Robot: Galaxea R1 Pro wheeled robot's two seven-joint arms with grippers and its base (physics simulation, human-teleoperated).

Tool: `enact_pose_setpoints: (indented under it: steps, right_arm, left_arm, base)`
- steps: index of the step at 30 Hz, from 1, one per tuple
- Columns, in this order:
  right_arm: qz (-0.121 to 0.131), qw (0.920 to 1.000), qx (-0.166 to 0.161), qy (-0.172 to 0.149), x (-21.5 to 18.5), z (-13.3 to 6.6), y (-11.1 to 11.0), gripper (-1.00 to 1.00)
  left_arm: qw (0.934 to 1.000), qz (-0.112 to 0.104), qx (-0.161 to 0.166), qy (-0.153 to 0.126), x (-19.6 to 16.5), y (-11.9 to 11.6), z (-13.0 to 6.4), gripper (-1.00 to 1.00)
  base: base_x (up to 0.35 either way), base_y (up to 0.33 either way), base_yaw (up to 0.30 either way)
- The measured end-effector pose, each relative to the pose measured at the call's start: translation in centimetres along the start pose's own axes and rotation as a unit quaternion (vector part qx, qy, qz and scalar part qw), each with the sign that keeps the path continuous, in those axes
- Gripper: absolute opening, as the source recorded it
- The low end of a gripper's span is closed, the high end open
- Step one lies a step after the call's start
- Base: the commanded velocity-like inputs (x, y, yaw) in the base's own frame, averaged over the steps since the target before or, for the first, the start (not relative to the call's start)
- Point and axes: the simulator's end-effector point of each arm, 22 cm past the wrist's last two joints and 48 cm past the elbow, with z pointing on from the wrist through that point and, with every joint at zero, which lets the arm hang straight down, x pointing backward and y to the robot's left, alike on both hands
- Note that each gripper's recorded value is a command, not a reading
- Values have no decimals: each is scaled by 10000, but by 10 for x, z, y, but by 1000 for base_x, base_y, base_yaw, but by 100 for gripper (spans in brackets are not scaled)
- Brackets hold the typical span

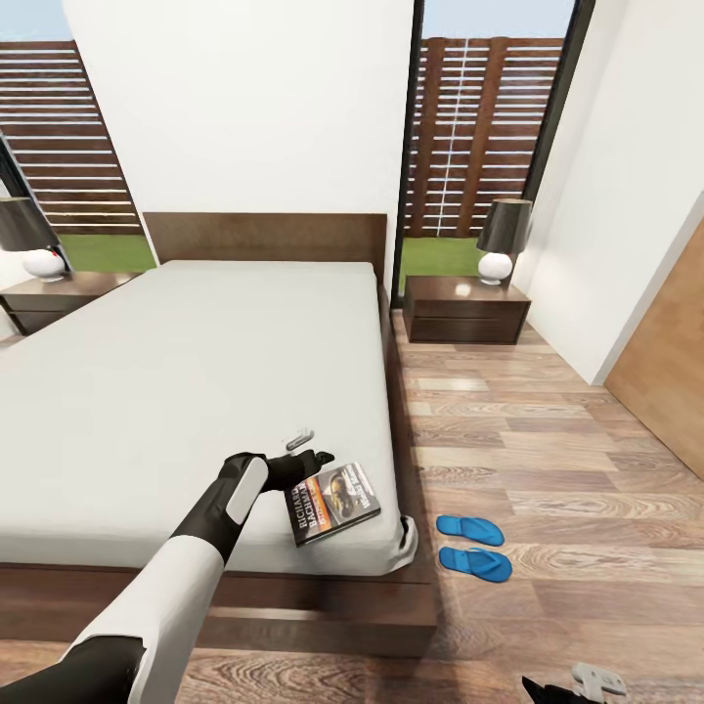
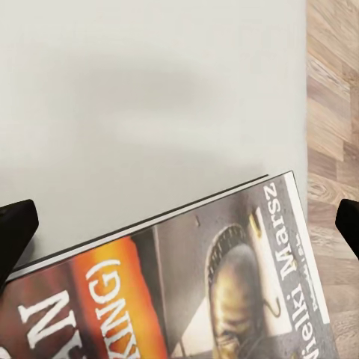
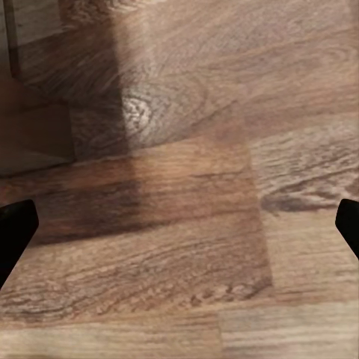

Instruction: In the bedroom, move the book from the bed onto either nightstand, and place the two sandals side by side next to the bed.

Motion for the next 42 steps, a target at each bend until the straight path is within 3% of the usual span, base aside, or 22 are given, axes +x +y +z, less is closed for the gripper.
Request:
enact_pose_setpoints:
  steps: [42]
  right_arm:
    - [1, 10000, 0, 1, 0, 0, 0, 100]
  left_arm:
    - [10000, 0, 0, 0, 0, 0, 0, 100]
  base:
    - [-29, 0, 0]
